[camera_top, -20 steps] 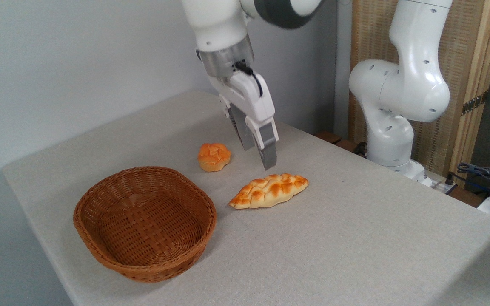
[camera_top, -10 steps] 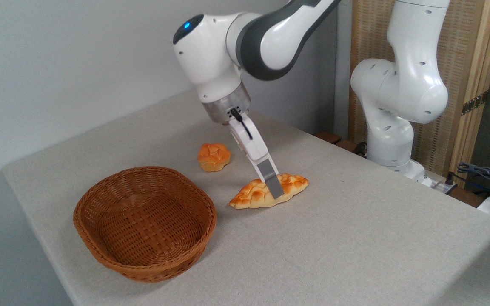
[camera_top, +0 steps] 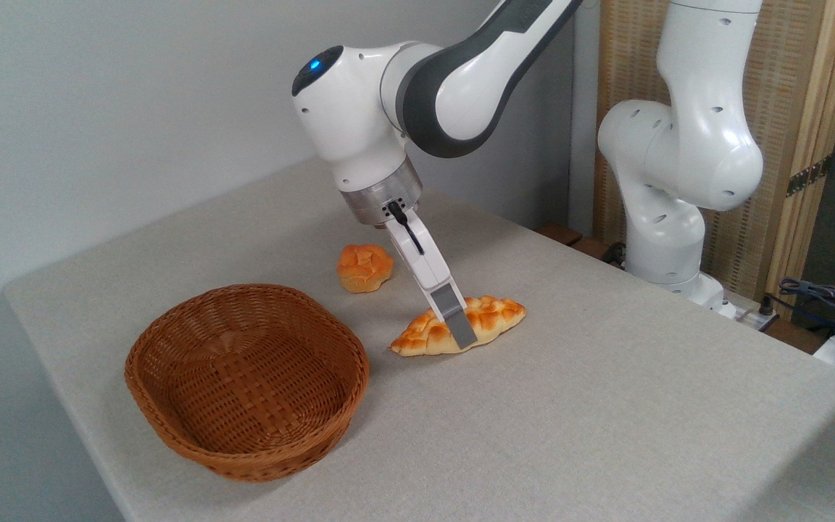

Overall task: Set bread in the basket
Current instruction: 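Lift the long roll and carry it over the wicker basket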

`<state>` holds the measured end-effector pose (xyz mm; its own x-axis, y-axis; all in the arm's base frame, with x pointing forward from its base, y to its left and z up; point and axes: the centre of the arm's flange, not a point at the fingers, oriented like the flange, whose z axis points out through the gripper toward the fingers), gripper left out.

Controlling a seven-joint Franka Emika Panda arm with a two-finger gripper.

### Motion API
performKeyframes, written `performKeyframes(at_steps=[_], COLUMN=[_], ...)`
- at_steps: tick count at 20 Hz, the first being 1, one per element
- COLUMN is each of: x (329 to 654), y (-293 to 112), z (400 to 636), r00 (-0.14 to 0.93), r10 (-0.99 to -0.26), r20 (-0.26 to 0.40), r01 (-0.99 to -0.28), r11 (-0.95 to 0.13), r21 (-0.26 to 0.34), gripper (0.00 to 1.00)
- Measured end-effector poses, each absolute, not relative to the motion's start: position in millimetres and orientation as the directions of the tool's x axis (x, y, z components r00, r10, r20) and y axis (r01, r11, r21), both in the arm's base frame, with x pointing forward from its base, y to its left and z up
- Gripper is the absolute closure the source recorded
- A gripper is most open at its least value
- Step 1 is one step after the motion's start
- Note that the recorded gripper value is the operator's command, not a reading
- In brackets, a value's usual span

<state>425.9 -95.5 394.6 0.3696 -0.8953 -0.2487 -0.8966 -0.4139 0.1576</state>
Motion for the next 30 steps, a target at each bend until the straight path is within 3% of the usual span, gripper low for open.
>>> performKeyframes(at_steps=[19,22,26,30], x=[426,437,465,490], y=[-95,-97,-89,-73], z=[398,428,507,546], r00=[0.371,0.39,0.458,0.518], r10=[-0.895,-0.895,-0.878,-0.855], r20=[-0.247,-0.217,-0.137,-0.036], r01=[-0.897,-0.901,-0.886,-0.855], r11=[-0.414,-0.42,-0.464,-0.518], r21=[0.154,0.11,0.008,-0.022], gripper=[0.75,0.74,0.74,0.74])
